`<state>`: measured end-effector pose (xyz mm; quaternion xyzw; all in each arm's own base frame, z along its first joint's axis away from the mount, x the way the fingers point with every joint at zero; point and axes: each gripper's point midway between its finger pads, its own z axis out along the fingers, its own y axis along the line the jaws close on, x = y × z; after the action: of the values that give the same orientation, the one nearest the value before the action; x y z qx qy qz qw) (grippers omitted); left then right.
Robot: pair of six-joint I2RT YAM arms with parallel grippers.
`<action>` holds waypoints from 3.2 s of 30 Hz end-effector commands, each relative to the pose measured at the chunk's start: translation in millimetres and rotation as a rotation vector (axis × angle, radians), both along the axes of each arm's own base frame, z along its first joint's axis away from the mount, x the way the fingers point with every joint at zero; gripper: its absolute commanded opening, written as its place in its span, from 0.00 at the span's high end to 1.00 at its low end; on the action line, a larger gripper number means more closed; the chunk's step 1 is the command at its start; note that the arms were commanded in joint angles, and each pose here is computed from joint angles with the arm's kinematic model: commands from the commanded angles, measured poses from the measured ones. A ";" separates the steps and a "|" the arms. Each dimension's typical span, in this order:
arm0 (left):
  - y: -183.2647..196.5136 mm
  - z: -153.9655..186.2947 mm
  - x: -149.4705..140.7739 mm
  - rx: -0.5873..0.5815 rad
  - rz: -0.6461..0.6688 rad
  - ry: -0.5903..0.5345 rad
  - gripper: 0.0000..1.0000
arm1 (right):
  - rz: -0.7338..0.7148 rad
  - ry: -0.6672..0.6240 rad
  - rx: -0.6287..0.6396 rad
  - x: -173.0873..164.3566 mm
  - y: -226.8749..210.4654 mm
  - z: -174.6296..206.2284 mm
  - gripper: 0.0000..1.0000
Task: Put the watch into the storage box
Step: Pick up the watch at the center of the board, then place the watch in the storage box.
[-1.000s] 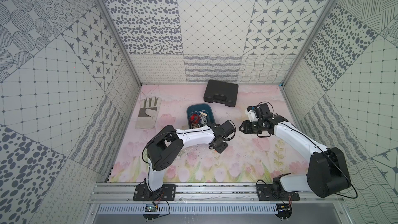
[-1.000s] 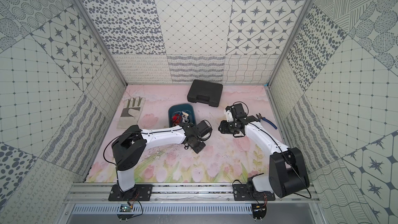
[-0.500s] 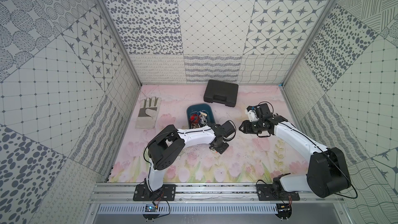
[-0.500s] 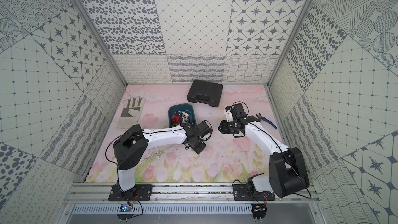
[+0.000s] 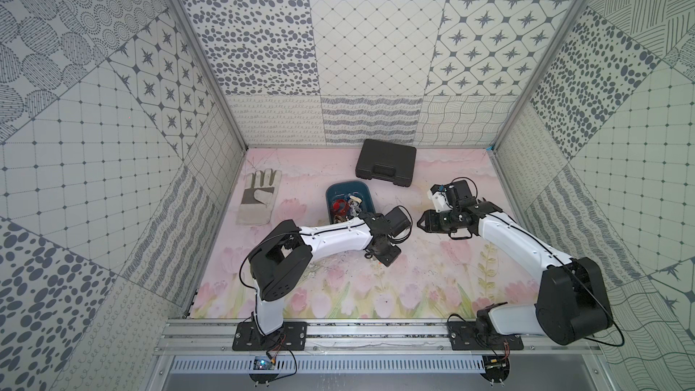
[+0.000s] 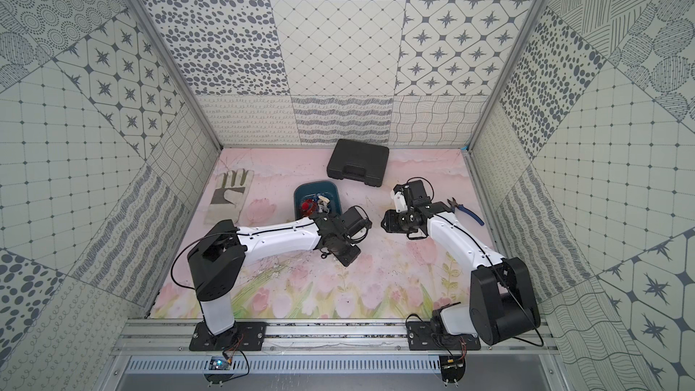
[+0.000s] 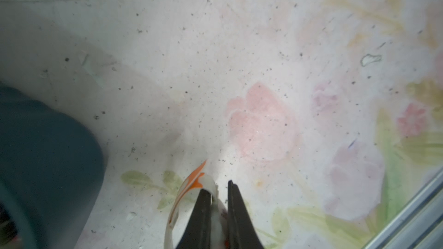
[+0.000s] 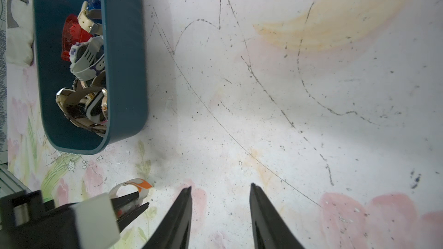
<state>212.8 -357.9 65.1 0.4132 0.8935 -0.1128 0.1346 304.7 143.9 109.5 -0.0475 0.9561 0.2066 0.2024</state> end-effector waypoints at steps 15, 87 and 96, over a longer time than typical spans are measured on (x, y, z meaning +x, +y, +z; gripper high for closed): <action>115.5 88.1 133.4 -0.014 0.483 -0.163 0.90 | 0.033 -0.051 0.002 7.9 6.6 7.8 0.57; 138.0 26.3 228.5 0.080 0.543 -0.186 0.56 | 0.058 -0.029 -0.077 8.4 11.9 -8.9 0.58; 133.1 56.4 222.6 0.046 0.539 -0.218 0.49 | 0.065 -0.029 -0.080 6.5 13.7 -8.9 0.57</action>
<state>435.0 -222.3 101.1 0.1751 0.9584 -0.0023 0.2253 301.8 151.5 92.6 -0.0844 0.9633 0.1687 0.1909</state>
